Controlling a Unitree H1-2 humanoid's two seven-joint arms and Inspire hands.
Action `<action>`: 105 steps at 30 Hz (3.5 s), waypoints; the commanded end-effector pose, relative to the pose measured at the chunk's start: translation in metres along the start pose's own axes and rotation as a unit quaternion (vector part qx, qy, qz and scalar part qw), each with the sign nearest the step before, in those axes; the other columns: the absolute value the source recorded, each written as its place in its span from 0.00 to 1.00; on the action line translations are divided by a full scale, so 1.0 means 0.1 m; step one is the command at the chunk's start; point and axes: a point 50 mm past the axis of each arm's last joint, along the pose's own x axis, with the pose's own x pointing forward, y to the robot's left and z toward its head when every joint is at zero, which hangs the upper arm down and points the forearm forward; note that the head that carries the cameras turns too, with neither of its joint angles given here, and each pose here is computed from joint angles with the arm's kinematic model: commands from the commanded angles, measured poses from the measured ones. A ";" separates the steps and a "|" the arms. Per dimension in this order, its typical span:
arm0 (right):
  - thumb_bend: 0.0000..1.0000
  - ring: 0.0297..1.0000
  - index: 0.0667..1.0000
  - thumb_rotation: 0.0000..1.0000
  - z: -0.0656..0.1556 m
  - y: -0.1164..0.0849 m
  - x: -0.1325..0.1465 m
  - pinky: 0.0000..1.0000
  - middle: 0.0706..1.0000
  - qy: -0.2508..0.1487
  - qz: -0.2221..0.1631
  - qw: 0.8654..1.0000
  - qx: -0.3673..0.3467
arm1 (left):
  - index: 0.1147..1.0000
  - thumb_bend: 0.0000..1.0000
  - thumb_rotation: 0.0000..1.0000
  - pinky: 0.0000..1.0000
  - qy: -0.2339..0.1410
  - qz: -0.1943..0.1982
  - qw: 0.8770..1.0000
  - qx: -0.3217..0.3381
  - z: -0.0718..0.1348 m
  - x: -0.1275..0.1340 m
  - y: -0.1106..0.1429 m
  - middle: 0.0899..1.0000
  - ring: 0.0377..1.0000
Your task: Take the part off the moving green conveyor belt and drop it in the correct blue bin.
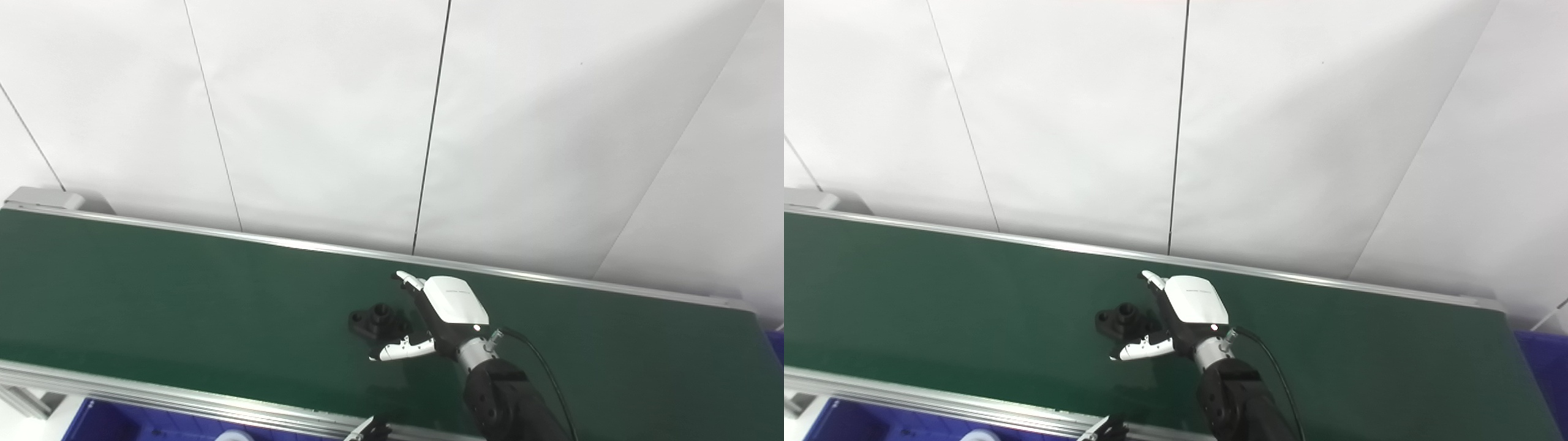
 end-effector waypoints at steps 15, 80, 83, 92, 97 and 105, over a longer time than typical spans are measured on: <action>0.71 0.38 0.73 0.58 0.07 0.03 0.07 0.31 0.49 -0.008 -0.016 0.999 -0.032 | 0.92 0.98 0.77 0.84 -0.023 0.006 1.000 0.000 0.18 0.00 -0.04 0.90 0.91; 0.51 0.13 0.45 0.12 0.42 -0.82 -1.56 0.10 0.22 -0.123 -0.158 0.977 -0.067 | 1.00 0.88 0.87 1.00 -0.034 0.023 0.999 -0.009 0.49 -0.12 0.39 0.95 0.99; 0.51 0.13 0.45 0.12 0.41 -0.80 -1.78 0.10 0.23 -0.113 -0.137 0.981 -0.075 | 1.00 0.89 0.86 1.00 -0.034 0.020 0.999 -0.012 0.54 -0.11 0.50 0.94 0.99; 0.51 0.13 0.45 0.13 0.33 -0.65 -2.24 0.09 0.21 -0.057 -0.076 0.994 -0.060 | 1.00 0.93 0.89 0.99 -0.020 0.018 1.000 0.006 0.66 -0.08 0.74 0.93 0.98; 0.51 0.15 0.45 0.13 0.28 -0.51 -2.42 0.11 0.24 -0.018 -0.036 0.998 -0.053 | 1.00 0.91 0.91 0.96 -0.023 0.019 0.999 0.021 0.70 -0.07 0.79 0.93 0.96; 0.51 0.14 0.45 0.13 0.15 -0.25 -2.52 0.11 0.22 0.035 0.015 0.997 -0.061 | 1.00 0.92 0.91 0.96 -0.022 0.022 0.999 0.022 0.74 -0.05 0.82 0.92 0.96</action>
